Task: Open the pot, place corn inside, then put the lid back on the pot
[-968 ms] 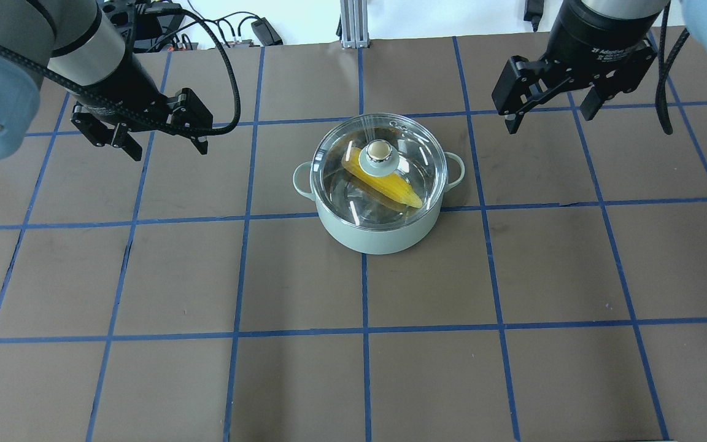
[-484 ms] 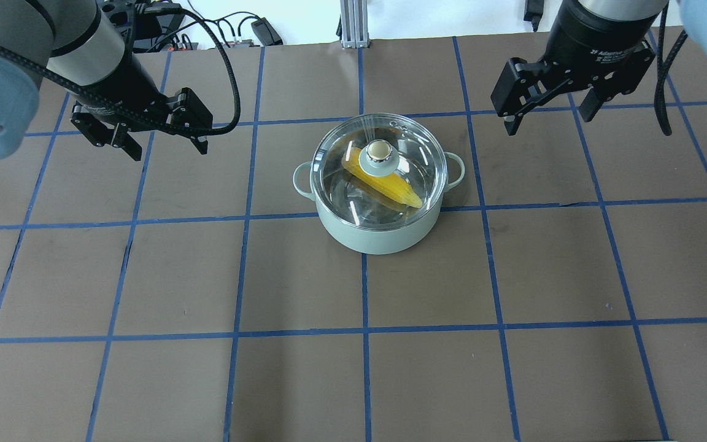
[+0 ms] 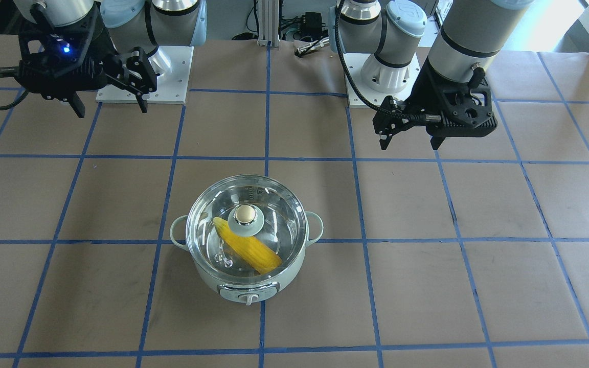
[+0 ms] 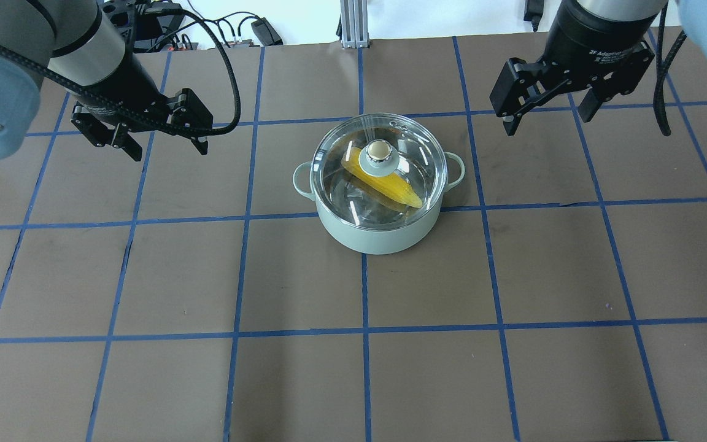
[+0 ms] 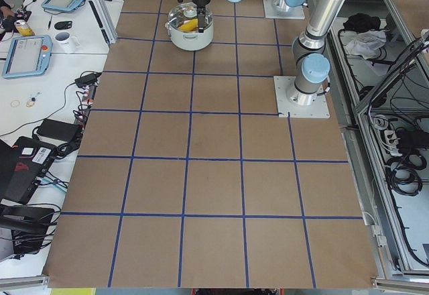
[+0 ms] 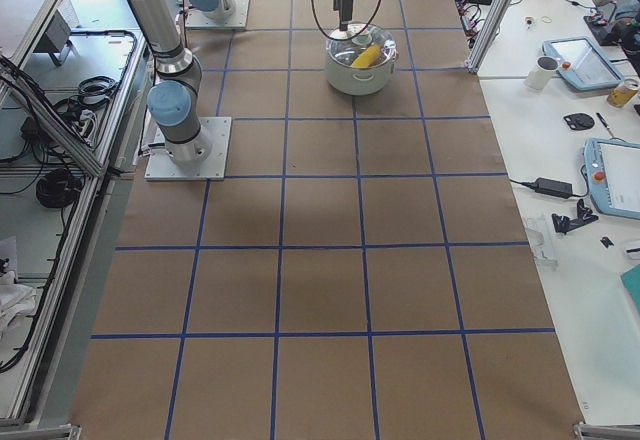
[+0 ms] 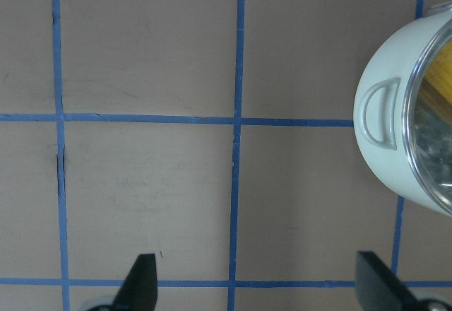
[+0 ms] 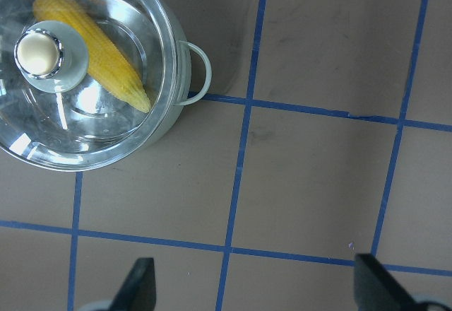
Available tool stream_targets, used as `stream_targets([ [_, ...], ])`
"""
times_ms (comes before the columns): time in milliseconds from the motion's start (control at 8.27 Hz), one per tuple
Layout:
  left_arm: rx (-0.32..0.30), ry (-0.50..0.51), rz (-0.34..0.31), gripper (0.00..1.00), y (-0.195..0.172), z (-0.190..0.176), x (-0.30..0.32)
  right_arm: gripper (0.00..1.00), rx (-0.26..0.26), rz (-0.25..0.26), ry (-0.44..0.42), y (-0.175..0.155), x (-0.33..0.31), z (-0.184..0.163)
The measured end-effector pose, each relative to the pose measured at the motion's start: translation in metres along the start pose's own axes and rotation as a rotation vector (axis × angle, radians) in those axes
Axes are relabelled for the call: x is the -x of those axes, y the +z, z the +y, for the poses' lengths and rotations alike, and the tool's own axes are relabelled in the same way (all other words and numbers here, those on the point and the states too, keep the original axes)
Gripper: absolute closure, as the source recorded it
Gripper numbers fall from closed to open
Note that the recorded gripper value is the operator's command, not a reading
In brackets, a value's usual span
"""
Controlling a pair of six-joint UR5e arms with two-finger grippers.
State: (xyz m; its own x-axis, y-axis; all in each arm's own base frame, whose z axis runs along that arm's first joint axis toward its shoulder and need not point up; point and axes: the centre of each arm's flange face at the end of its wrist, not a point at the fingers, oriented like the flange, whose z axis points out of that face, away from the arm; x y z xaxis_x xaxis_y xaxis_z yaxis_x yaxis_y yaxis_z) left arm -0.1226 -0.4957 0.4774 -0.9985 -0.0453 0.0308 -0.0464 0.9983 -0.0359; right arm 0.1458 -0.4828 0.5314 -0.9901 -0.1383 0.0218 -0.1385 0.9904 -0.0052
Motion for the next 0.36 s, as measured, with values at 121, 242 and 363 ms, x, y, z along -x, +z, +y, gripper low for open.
stream_targets([
  [121,0.000,0.001,0.000,0.00,-0.0001,0.0000,0.0000,0.00,0.002,0.000,0.003,0.0014,0.0001,-0.0008],
  [242,-0.001,0.001,0.000,0.00,-0.0002,-0.0001,0.0000,0.00,0.003,-0.001,0.006,0.0020,0.0003,-0.0015],
  [363,-0.001,0.001,0.000,0.00,-0.0002,-0.0001,0.0000,0.00,0.002,-0.003,0.007,0.0020,0.0005,-0.0018],
])
